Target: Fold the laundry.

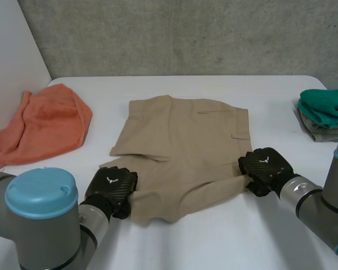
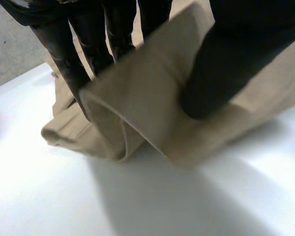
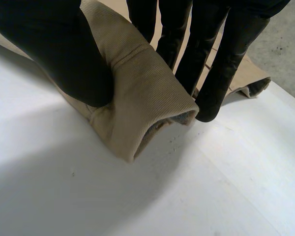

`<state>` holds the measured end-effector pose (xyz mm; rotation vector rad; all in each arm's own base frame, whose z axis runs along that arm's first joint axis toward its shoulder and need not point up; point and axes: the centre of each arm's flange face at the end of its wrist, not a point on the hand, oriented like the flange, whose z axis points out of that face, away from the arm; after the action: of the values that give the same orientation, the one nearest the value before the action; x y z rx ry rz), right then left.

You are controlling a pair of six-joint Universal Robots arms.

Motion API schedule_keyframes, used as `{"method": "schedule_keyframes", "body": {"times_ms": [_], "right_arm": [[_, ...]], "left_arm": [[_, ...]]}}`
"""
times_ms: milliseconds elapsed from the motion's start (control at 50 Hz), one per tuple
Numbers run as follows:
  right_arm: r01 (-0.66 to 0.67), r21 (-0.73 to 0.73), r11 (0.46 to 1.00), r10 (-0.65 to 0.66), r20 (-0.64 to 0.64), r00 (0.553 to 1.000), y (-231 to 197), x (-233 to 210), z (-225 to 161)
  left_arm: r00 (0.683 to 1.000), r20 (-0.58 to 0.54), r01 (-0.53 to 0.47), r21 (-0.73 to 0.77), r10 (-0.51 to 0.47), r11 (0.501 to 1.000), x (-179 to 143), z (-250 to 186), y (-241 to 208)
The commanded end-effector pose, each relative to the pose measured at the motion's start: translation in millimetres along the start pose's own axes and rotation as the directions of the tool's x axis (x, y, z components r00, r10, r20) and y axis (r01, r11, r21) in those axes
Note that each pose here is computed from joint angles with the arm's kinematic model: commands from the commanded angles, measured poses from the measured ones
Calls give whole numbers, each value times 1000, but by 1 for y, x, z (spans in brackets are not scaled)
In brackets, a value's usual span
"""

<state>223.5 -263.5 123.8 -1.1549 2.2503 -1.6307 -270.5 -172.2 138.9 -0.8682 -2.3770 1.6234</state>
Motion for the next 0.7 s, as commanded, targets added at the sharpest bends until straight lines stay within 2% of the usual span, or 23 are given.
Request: {"method": "schedule_keyframes", "body": {"times_ms": [20,140,200,280,360,420,500,580,700], "right_arm": [[27,-28,999,-27,4,1000,-12,2,-18],[48,-88,995,-45,29,999,-20,1,-35],[76,-141,987,-69,58,996,-24,-1,-48],[163,-209,964,-142,114,983,-33,-6,-76],[261,-300,917,-209,194,958,-35,-8,-104],[301,-344,889,-236,217,947,-34,0,-112],[298,-298,907,-266,145,953,-41,13,-99],[237,-248,939,-231,52,972,-42,26,-68],[196,-207,959,-205,-20,979,-44,39,-22]], "left_arm": [[1000,-10,-7,-9,7,1000,2,-7,3],[999,-15,-51,3,51,999,0,-21,-6],[991,-21,-133,-13,133,991,-3,-36,-12],[956,-78,-290,-106,282,951,-4,-66,-8],[919,-174,-381,-172,352,909,3,-92,0],[907,-208,-402,-177,366,898,8,-99,-1],[915,-169,-387,-101,367,917,10,-86,-18],[925,-104,-367,-4,365,930,13,-49,-37],[951,51,-309,118,305,944,-2,30,-67]]}}
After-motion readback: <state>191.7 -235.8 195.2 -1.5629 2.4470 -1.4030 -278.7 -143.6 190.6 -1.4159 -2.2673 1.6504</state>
